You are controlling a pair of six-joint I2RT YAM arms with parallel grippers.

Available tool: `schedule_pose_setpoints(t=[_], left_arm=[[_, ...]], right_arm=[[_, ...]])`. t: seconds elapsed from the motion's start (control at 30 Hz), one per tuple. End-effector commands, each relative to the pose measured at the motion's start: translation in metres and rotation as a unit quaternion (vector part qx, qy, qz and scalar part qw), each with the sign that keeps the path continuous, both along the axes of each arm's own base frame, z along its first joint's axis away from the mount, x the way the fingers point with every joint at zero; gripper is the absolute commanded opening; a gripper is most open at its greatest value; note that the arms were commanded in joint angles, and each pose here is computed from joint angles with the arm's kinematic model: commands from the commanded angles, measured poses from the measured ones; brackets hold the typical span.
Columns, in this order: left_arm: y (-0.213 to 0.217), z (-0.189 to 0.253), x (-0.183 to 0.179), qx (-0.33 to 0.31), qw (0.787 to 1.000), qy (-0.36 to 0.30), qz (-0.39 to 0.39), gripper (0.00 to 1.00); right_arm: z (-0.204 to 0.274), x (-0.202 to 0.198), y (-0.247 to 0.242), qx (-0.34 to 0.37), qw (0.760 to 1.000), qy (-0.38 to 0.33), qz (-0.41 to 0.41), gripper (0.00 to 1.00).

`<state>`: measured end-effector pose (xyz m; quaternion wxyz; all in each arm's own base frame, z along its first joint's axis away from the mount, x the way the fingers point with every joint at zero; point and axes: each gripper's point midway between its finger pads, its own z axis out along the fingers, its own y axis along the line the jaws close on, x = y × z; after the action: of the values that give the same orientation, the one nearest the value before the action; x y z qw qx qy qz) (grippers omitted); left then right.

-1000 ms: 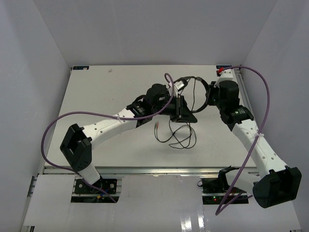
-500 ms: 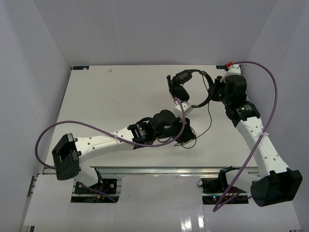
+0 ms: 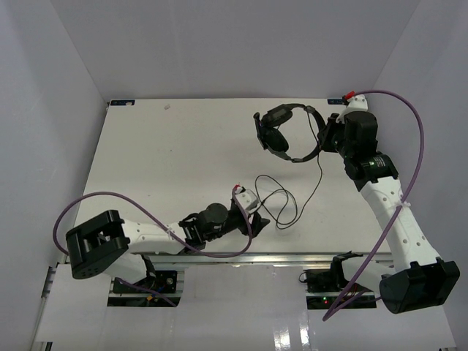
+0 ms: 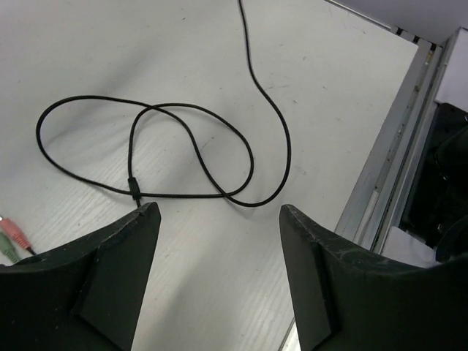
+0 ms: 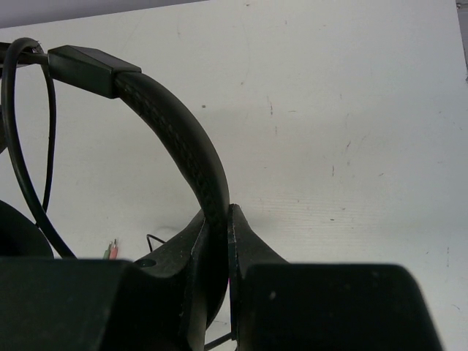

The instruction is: Wrap the headphones

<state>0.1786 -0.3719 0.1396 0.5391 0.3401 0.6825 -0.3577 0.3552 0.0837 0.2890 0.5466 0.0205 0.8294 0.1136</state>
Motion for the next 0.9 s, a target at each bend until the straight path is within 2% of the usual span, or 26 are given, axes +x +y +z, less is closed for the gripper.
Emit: schedule_pose_setpoints(t=[0.0, 0.2, 0.27, 0.33, 0.63, 0.87], left_arm=[[-0.032, 0.03, -0.011, -0.057, 0.991, -0.089, -0.087, 0.77], [-0.084, 0.023, -0.006, -0.066, 0.984, -0.083, -0.141, 0.83], [-0.1, 0.034, 0.0, -0.077, 0.983, -0.088, -0.143, 0.86], [-0.111, 0.025, 0.008, -0.066, 0.985, -0.08, -0.139, 0.86], [-0.147, 0.0, 0.028, -0.07, 0.988, -0.03, -0.133, 0.83], [-0.161, -0.021, 0.05, -0.053, 0.994, -0.012, -0.095, 0.78]], right_arm=[[0.049, -0.001, 0.001, 0.018, 0.998, -0.067, 0.005, 0.08], [0.046, -0.004, 0.004, 0.019, 0.998, -0.063, 0.017, 0.08], [0.046, -0.005, 0.004, 0.019, 0.998, -0.063, 0.019, 0.08], [0.045, -0.006, 0.004, 0.02, 0.998, -0.063, 0.021, 0.08], [0.046, -0.013, 0.006, 0.027, 0.997, -0.068, 0.028, 0.08], [0.049, -0.017, 0.008, 0.031, 0.996, -0.072, 0.032, 0.08]])
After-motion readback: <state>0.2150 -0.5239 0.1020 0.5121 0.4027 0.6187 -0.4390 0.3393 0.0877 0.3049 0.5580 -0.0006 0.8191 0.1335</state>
